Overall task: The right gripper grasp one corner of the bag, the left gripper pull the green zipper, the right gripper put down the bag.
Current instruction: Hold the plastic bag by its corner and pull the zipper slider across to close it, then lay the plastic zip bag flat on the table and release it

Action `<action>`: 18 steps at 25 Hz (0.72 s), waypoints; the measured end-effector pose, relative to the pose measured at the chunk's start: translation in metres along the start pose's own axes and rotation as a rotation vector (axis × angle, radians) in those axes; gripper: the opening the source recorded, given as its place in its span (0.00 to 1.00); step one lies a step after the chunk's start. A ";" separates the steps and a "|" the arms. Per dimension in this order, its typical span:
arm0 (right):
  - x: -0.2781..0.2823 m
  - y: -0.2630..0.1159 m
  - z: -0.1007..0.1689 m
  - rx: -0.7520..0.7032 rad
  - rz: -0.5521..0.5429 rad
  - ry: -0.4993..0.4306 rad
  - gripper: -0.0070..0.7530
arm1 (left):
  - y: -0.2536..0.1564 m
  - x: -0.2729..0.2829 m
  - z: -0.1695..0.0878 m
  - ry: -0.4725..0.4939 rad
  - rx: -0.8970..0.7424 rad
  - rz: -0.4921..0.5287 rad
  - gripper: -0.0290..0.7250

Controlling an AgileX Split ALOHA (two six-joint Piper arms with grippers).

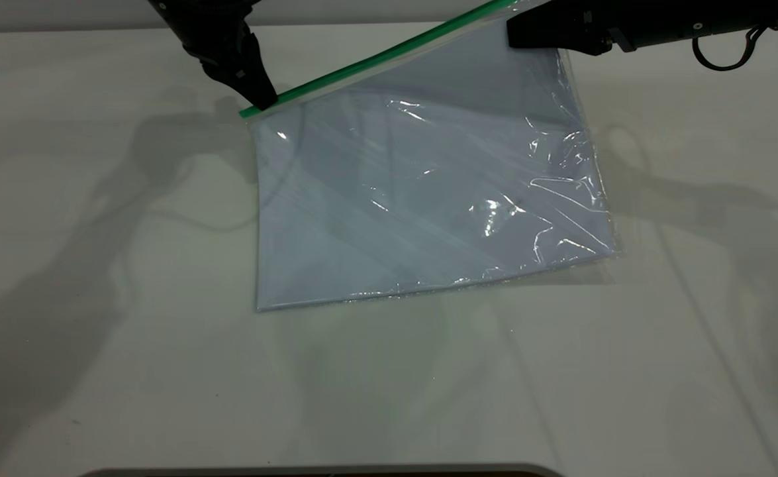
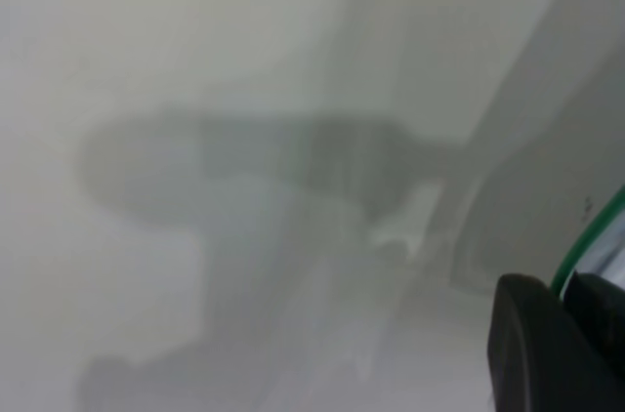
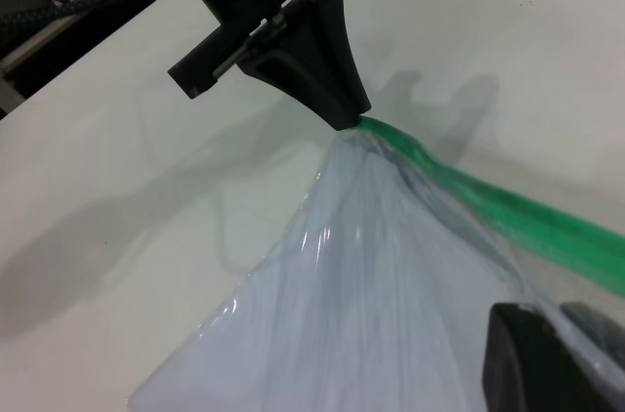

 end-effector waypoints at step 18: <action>0.001 -0.002 -0.008 -0.002 0.021 -0.075 0.07 | 0.012 0.044 0.008 0.053 0.226 -0.035 0.41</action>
Point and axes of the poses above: a point on each arm's last joint axis where the gripper is mounted, x pointing back along that axis away from the gripper, z along the wrist's bending axis when the last joint is at zero, y = z × x, the point moved 1 cm from there along -x, pointing out along that axis toward the gripper, and after that the axes turned 13 degrees about -x, right-handed, at the moved point
